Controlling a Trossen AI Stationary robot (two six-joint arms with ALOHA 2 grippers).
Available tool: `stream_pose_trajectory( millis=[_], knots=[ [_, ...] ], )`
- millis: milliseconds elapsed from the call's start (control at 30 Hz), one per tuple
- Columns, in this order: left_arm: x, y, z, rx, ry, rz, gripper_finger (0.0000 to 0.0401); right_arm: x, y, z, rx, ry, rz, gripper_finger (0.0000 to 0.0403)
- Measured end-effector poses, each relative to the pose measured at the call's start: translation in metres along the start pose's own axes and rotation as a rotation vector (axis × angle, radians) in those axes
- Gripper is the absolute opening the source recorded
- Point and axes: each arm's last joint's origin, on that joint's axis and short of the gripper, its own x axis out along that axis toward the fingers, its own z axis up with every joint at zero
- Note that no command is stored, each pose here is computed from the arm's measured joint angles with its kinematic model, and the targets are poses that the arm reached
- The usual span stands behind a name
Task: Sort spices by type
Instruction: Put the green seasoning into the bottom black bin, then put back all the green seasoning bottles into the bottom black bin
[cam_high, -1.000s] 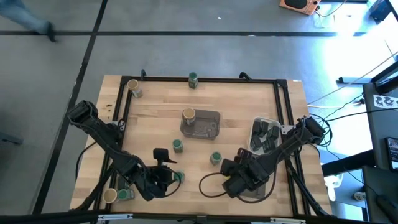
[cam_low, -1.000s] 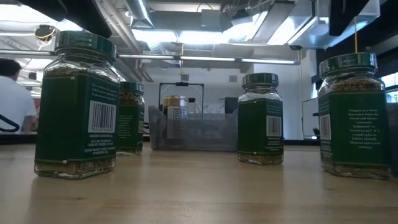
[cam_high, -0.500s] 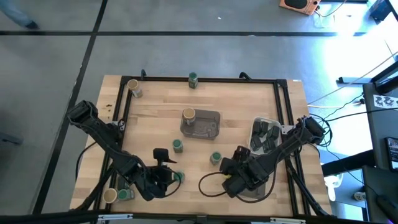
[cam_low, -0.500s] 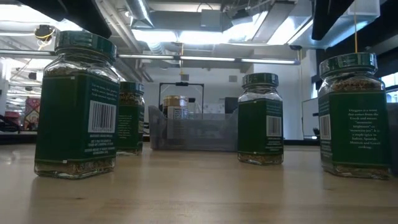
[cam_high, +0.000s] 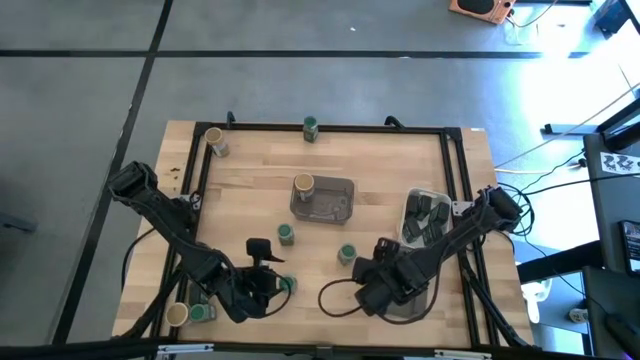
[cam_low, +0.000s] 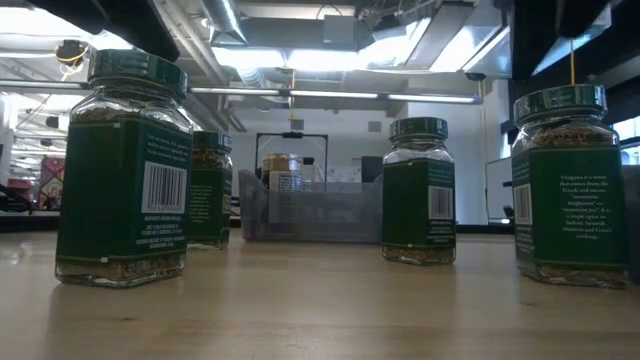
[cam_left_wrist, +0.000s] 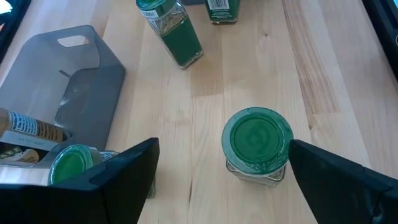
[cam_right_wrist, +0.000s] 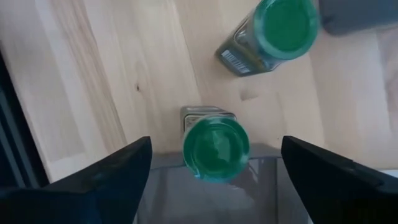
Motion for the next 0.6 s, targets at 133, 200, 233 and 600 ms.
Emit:
stream_pose_trajectory(
  millis=[133, 200, 233, 600],
  knots=[
    [0.000, 0.000, 0.000, 0.000, 0.000, 0.000, 0.0354, 0.021, 0.002, -0.005, -0.001, 0.015, 0.021, 0.0353],
    [0.000, 0.000, 0.000, 0.000, 0.000, 0.000, 0.0354, 0.028, 0.002, -0.007, 0.000, 0.017, 0.029, 0.0353],
    [0.000, 0.000, 0.000, 0.000, 0.000, 0.000, 0.0354, 0.030, 0.002, -0.007, 0.000, 0.016, 0.029, 0.0353],
    [0.000, 0.000, 0.000, -0.001, -0.003, -0.001, 0.0354, 0.046, -0.003, -0.010, 0.011, 0.016, 0.002, 0.0226]
  ],
)
